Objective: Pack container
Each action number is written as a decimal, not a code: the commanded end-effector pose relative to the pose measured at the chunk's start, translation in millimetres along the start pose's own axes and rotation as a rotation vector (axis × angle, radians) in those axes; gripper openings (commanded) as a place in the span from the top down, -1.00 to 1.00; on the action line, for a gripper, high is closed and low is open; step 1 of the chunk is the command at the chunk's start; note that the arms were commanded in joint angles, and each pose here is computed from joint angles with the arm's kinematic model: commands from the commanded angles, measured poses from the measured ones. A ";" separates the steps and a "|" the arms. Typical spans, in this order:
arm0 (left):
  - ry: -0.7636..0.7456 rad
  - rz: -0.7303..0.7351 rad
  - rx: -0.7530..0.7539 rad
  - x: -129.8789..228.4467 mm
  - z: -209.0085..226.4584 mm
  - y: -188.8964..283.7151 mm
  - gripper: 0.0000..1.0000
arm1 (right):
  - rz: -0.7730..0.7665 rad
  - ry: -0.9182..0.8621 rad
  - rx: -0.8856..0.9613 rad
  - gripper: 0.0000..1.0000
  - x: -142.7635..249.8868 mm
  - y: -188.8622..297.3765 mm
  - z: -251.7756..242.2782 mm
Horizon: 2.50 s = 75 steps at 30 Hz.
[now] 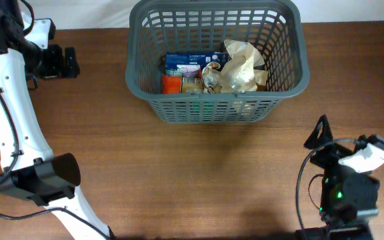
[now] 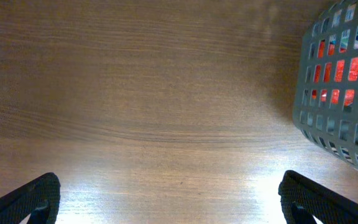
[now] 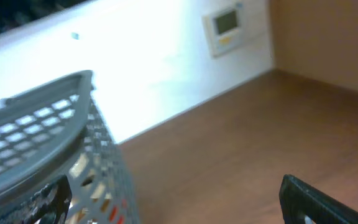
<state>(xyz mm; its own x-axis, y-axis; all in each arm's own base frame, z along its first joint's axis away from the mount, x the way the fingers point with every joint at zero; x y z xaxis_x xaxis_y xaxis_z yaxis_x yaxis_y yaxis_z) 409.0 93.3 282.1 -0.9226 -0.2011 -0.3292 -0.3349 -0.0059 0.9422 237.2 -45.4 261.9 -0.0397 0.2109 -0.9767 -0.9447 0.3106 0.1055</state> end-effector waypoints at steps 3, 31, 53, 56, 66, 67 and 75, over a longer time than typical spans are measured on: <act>0.011 -0.009 0.002 0.7 0.5 4.5 -0.98 | -0.013 -0.025 -0.142 -0.97 45.1 12.4 2.2; 0.011 -0.009 0.002 0.8 0.5 4.5 -0.99 | 0.067 -0.003 -0.153 -0.97 109.0 3.5 -2.4; -0.084 -0.026 0.035 29.3 -41.0 35.8 -0.98 | 0.067 -0.003 -0.153 -0.98 109.0 3.5 -2.4; -0.144 0.017 0.056 70.8 -61.8 48.7 -0.99 | 0.067 -0.003 -0.153 -0.97 109.1 3.5 -2.4; -0.247 -0.452 0.181 122.1 -86.9 87.6 -0.98 | 0.067 -0.003 -0.153 -0.97 109.0 3.5 -2.4; -0.264 -0.570 0.220 118.1 -93.1 94.2 -0.98 | 0.067 -0.003 -0.153 -0.98 109.0 3.5 -2.4; -0.318 -1.210 0.276 150.8 -92.2 99.9 -0.99 | 0.067 -0.003 -0.153 -0.98 109.0 3.5 -2.4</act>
<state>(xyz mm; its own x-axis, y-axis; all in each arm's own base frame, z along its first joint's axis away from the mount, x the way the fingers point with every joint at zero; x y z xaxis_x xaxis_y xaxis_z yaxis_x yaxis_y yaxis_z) 268.4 -23.2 362.1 -0.0318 0.0333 -0.9989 -0.9858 0.1641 0.0369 228.6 -25.0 157.8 -0.1011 0.2247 -0.9692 -0.9777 0.1577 0.1386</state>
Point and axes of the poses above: each gripper's point midway between its finger pads, its own y axis back along the fingers, its own z axis along the line the jaws close on, x = y × z, the point moved 1 cm from there along y, back along the fingers, and after that the axes turned 8 degrees about y, right-handed, at the moved point
